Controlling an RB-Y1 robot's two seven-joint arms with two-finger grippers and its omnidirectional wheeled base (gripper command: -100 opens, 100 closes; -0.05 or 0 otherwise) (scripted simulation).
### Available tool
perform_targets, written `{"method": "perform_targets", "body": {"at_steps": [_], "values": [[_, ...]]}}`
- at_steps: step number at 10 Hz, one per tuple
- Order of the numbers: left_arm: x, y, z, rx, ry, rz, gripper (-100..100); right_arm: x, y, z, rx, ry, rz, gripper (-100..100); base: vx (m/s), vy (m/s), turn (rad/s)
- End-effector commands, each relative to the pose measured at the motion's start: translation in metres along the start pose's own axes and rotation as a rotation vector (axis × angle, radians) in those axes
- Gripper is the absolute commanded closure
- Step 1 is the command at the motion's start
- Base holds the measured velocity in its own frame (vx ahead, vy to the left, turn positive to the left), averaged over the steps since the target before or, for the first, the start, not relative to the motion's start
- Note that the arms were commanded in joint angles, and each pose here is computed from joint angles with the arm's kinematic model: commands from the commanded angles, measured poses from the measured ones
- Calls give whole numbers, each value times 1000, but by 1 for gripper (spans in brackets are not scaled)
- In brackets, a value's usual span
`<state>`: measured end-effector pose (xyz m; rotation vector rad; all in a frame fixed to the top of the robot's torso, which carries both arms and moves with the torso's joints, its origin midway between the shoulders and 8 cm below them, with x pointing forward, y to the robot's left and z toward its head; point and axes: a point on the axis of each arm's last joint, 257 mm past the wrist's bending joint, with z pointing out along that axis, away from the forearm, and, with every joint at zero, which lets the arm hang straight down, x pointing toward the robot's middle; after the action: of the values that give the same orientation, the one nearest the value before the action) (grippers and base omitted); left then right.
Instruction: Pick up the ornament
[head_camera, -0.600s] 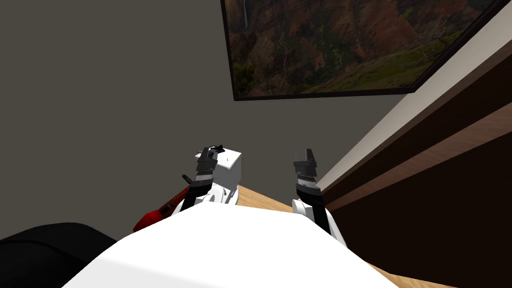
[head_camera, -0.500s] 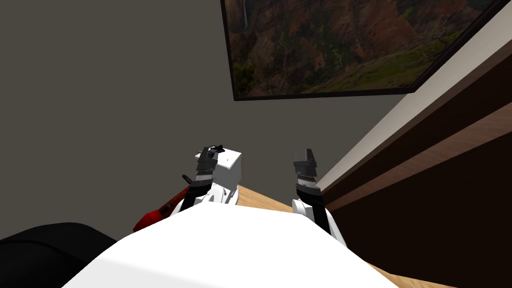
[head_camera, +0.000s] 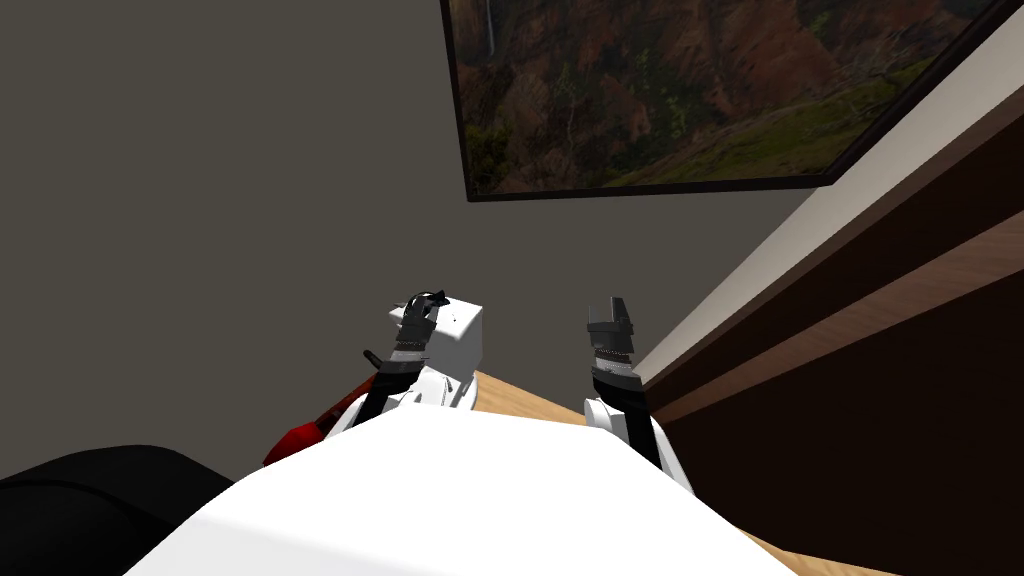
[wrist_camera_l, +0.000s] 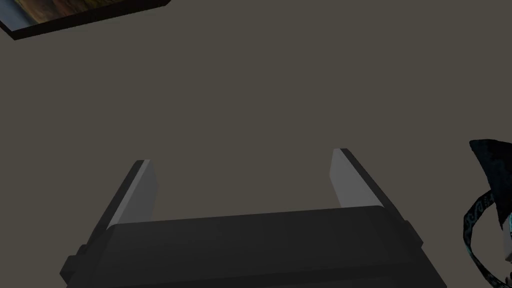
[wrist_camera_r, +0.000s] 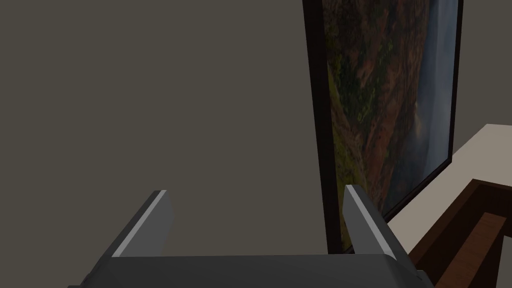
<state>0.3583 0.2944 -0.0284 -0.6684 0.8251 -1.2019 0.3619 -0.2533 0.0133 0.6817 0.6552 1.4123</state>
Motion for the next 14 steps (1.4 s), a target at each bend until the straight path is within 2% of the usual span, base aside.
{"method": "perform_targets", "body": {"at_steps": [1, 7, 14], "values": [[5, 12, -2, -20, 45, 84, -100, 0, 0, 0, 0, 0, 0, 0, 32, 3, -6], [12, 45, -13, -77, 120, 301, -100, 0, 0, 0, 0, 0, 0, 0, 35, 5, -4], [17, 91, -32, -151, 203, 565, -100, 0, 0, 0, 0, 0, 0, 0, 37, 5, -5]]}}
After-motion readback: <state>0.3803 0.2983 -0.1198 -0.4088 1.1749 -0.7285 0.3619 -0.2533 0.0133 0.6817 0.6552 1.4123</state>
